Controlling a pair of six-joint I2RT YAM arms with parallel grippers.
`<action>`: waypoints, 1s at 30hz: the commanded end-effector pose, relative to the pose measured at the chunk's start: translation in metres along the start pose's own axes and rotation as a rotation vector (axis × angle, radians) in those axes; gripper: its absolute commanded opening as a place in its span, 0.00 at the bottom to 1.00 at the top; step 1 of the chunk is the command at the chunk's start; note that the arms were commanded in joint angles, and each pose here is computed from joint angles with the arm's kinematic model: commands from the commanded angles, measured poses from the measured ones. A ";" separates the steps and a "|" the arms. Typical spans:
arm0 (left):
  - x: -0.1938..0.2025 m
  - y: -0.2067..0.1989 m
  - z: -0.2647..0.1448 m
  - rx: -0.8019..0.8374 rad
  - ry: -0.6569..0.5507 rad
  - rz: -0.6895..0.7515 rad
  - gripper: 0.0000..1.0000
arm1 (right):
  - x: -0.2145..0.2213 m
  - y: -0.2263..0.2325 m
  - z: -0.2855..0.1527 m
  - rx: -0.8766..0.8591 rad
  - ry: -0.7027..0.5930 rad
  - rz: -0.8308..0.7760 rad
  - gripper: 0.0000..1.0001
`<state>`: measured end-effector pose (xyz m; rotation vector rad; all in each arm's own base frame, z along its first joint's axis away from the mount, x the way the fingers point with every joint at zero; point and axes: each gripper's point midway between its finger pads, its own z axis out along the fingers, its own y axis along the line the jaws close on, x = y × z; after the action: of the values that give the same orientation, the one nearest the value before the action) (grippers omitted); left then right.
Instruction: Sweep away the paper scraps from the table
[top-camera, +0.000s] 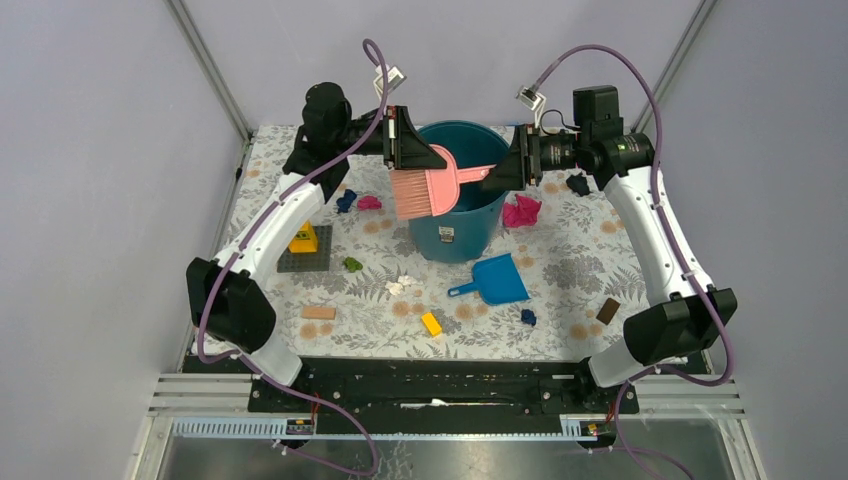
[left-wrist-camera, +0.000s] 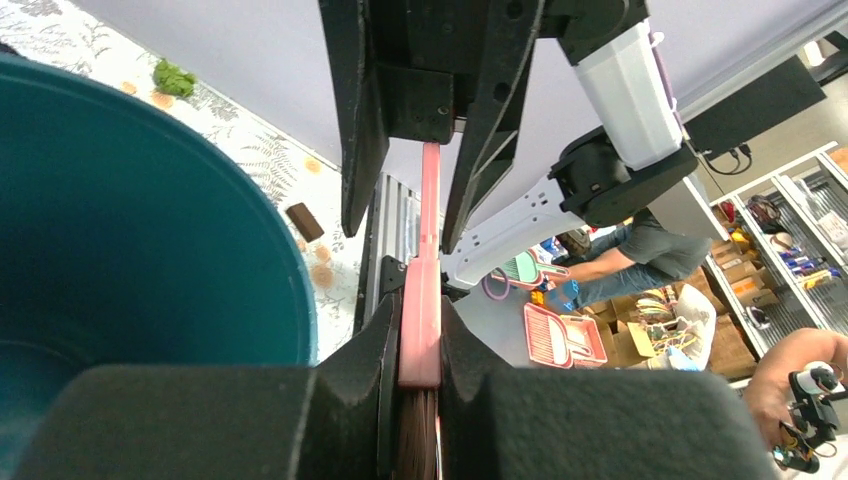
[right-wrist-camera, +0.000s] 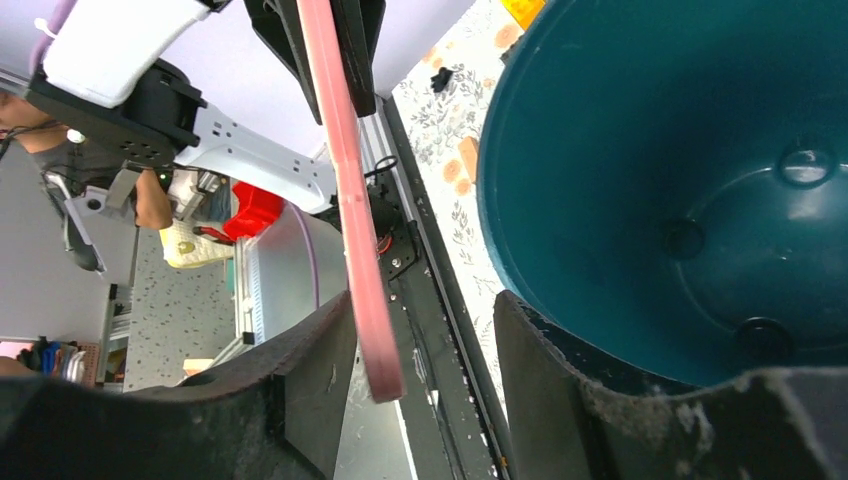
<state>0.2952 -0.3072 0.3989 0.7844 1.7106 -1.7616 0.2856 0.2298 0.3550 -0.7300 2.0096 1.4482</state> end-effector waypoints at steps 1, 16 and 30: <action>-0.010 -0.031 -0.003 0.079 -0.007 0.081 0.00 | -0.012 0.033 -0.008 -0.063 -0.045 -0.066 0.59; -0.008 -0.029 -0.003 0.075 -0.004 0.075 0.00 | -0.028 0.039 -0.009 -0.118 -0.069 -0.041 0.46; -0.009 -0.021 -0.001 0.073 -0.001 0.058 0.00 | -0.027 0.039 -0.009 -0.126 -0.071 -0.037 0.36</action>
<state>0.2895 -0.3068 0.4096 0.8040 1.6746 -1.8034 0.2809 0.2358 0.3884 -0.7122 1.9177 1.5625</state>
